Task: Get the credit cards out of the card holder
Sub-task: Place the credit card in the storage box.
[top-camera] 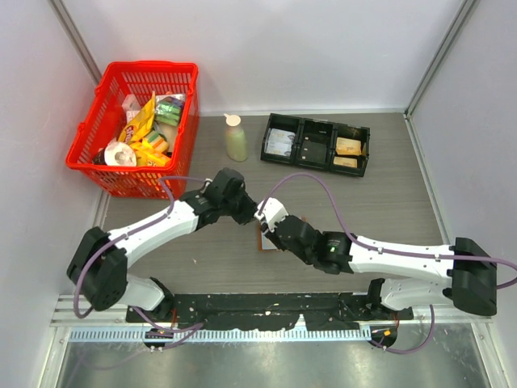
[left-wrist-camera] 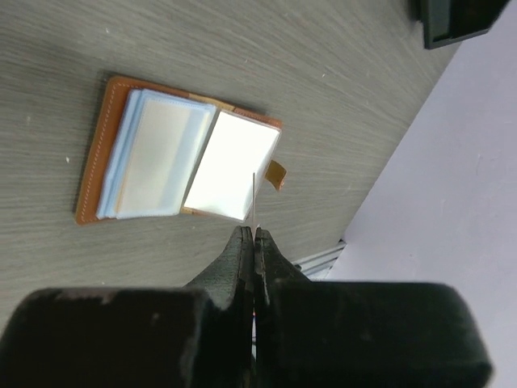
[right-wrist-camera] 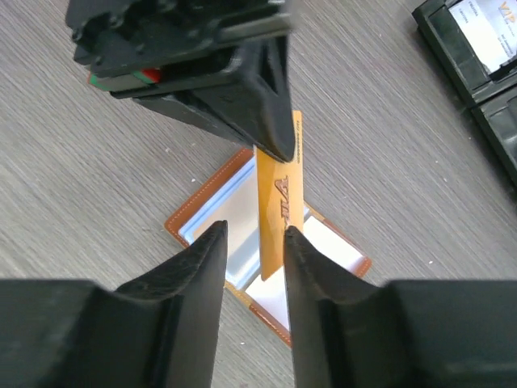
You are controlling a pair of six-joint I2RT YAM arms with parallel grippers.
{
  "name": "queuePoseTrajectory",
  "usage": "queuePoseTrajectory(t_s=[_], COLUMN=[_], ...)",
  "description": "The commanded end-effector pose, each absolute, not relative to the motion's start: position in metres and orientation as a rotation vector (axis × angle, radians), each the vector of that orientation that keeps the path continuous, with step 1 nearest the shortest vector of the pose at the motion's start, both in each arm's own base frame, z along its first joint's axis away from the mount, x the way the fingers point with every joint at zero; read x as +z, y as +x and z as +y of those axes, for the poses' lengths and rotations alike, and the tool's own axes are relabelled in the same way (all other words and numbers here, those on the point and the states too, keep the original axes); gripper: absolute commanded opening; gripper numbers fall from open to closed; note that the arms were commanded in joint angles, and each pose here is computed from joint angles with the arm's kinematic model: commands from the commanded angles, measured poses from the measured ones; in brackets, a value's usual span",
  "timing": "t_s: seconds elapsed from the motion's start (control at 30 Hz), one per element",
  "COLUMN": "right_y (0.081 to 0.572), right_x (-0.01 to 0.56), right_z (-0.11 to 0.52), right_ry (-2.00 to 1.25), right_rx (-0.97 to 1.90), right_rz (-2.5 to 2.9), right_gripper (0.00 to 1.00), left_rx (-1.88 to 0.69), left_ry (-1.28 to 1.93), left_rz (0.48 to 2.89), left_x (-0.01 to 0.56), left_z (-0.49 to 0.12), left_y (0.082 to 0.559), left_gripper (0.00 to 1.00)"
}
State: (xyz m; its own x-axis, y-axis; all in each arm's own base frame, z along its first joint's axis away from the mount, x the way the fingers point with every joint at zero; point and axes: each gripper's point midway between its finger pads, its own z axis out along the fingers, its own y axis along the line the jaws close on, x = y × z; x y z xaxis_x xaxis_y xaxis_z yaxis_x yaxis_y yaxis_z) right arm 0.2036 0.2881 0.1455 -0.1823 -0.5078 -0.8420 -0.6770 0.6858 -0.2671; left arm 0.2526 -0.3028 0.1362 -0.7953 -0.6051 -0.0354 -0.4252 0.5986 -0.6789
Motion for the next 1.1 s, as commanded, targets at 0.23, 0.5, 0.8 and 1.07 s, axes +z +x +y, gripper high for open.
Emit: queuePoseTrajectory(t_s=[0.23,0.5,0.8,1.07], right_y=[0.217,0.217,0.215,0.226], right_x=[0.228,0.236,0.247,0.255], right_z=[0.289,0.276,0.27,0.266], right_ry=[-0.304,0.028,0.123,0.146], right_rx=[0.758,1.257,1.544,1.687], right_rz=[1.838,1.695,1.533,1.45], right_gripper=[0.71,0.75,0.75,0.73], left_rx=[-1.201,-1.333,-1.485,-1.554], left_ry=[-0.736,-0.645,-0.542,-0.472], left_rz=[1.918,1.656,1.558,1.54], left_x=[0.209,0.245,0.264,0.275], left_z=[-0.268,-0.257,-0.266,-0.274], left_y=[0.293,0.291,0.277,0.267], left_gripper=[0.0,0.02,0.05,0.06])
